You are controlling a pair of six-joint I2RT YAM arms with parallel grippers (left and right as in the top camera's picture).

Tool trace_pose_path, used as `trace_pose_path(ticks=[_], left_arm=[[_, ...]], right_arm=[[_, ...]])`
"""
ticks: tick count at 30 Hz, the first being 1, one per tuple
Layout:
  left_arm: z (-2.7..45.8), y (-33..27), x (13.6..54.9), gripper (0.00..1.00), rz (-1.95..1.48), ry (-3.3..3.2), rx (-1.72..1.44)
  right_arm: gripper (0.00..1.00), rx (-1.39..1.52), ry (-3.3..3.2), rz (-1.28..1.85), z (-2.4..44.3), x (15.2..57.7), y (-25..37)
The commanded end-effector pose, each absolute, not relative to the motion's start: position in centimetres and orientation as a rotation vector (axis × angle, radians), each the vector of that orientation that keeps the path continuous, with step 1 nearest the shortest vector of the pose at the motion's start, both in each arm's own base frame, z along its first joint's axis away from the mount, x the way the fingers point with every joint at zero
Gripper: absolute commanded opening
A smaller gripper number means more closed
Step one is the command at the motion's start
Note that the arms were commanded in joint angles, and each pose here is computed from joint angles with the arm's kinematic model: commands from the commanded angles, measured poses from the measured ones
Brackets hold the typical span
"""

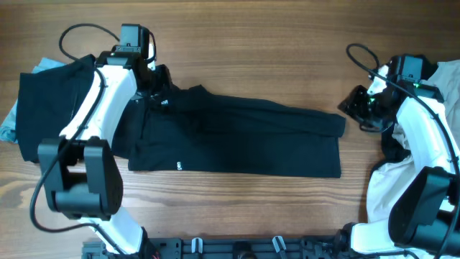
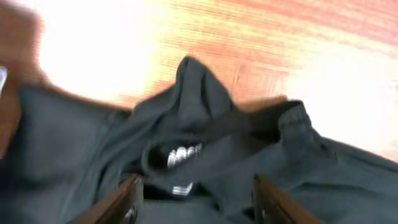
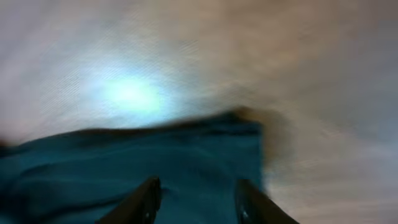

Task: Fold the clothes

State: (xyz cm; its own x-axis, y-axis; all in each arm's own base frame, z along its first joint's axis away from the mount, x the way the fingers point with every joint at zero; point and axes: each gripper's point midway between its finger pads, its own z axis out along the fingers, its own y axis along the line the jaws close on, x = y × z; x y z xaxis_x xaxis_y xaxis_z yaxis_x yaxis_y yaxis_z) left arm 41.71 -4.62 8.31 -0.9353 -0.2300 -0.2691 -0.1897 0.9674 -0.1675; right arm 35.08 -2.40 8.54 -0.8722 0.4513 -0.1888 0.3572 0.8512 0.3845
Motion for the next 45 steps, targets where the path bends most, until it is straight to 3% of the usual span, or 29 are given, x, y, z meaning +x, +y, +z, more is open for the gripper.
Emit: trace_pose_path(ticks=[1,3,4,5,6,12,13,15,19,21,23,25,28,30,33,37,45], left_arm=[[5.0,-5.1,42.8,0.49,-0.225,2.859,-0.224],[4.5,-7.0,43.1,0.39,-0.367,2.86,-0.122],[4.5,-7.3,43.1,0.29,-0.389,2.858,-0.096],[4.5,-7.2,43.0,0.11,-0.388,2.859,-0.095],[5.1,-7.1,43.1,0.04,-0.386,2.847,-0.098],[12.6,-4.9,44.0,0.04,-0.377,2.656,-0.134],[12.4,-4.8,43.5,0.09,-0.375,2.676,-0.141],[10.2,-3.6,41.9,0.33,-0.279,2.785,-0.187],[5.4,-2.7,38.2,0.49,-0.265,3.013,-0.453],[4.1,-2.9,38.2,0.57,-0.302,3.035,-0.477],[3.1,-3.2,39.4,0.52,-0.331,3.008,-0.472],[3.2,-3.2,40.8,0.29,-0.341,2.956,-0.456],[3.8,-3.3,43.1,0.06,-0.364,2.86,-0.423],[4.6,-3.2,43.2,0.04,-0.363,2.854,-0.417],[9.2,-2.7,44.8,0.04,-0.368,2.754,-0.399],[14.6,-2.5,46.0,0.04,-0.366,2.618,-0.328],[15.6,-2.4,46.4,0.04,-0.354,2.582,-0.286]], right_arm=[[0.43,0.335,2.677,0.785,10.8,36.0,1.7],[0.43,0.317,2.68,0.784,10.8,36.0,2.2],[0.43,0.309,2.681,0.785,10.8,36.1,2.4],[0.43,0.308,2.683,0.78,10.8,36.1,2.4],[0.43,0.309,2.684,0.78,10.8,36.1,2.4],[0.43,0.684,2.729,0.441,8.8,35.7,-2.1],[0.43,0.684,2.728,0.441,8.8,35.7,-2.1],[0.43,0.684,2.728,0.441,8.8,35.7,-2.1],[0.44,0.686,2.742,0.441,8.7,35.4,-2.0],[0.44,0.687,2.741,0.44,8.7,35.4,-2.0],[0.44,0.687,2.741,0.44,8.7,35.4,-2.0],[0.45,0.686,2.74,0.44,8.7,35.4,-2.0],[0.45,0.683,2.733,0.434,8.8,35.6,-2.1],[0.45,0.694,2.729,0.383,8.6,35.7,-2.7],[0.45,0.77,2.697,0.208,8.4,35.8,-5.2],[0.44,0.76,2.71,0.216,8.2,35.7,-5.2],[0.52,0.563,2.867,0.466,3.4,35.7,-1.9]])
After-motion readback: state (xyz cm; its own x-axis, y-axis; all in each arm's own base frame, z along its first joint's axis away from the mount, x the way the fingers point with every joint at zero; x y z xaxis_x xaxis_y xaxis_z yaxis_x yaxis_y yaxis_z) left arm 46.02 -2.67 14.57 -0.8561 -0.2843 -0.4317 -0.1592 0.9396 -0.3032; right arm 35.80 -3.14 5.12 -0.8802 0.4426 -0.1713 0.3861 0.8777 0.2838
